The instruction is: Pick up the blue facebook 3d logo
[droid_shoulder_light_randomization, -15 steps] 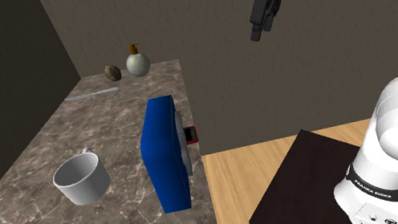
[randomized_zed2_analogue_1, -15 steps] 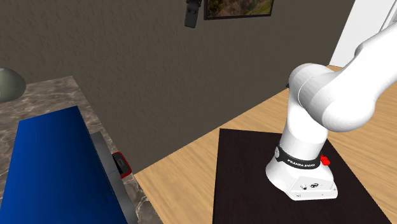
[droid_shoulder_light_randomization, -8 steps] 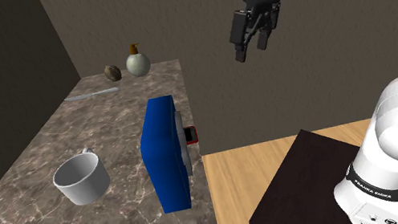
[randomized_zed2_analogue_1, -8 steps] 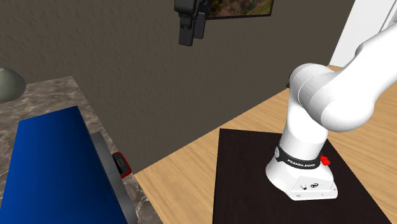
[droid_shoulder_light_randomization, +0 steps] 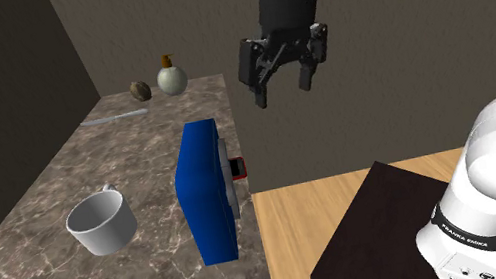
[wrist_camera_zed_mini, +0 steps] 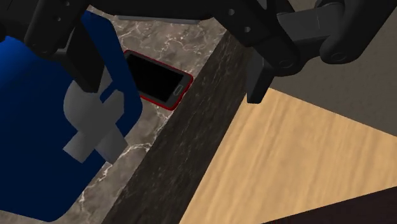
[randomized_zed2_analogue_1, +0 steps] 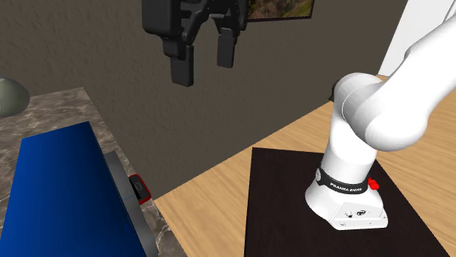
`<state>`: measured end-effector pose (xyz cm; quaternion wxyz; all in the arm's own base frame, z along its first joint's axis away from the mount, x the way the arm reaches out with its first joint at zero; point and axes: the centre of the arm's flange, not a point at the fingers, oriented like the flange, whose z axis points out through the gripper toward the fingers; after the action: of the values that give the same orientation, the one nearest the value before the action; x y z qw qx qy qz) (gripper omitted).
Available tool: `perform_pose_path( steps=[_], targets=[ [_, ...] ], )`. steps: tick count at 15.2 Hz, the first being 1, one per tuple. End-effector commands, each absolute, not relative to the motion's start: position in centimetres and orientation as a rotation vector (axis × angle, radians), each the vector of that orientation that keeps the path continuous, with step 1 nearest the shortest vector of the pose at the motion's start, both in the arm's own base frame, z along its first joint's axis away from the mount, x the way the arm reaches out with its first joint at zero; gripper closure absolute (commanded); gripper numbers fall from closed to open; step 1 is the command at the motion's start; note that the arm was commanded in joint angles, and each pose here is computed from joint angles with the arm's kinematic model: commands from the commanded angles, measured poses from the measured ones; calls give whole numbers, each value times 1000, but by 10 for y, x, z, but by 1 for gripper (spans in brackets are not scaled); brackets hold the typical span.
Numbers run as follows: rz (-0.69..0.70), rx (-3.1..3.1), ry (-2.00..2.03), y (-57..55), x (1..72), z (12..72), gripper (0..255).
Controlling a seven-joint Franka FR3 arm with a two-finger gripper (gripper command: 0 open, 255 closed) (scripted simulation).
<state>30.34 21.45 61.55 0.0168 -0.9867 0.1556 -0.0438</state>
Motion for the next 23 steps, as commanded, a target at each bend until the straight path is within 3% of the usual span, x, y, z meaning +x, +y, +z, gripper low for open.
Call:
perform_pose_path(
  steps=[1, 12, 22, 23],
  targets=[
    [-108, -3050, 584, 238, 309, 610, 0],
    [36, -2914, 1074, 371, 368, 591, 0],
    [40, -2909, 1088, 374, 370, 551, 0],
    [40, -2909, 1088, 374, 370, 550, 255]
  ],
)
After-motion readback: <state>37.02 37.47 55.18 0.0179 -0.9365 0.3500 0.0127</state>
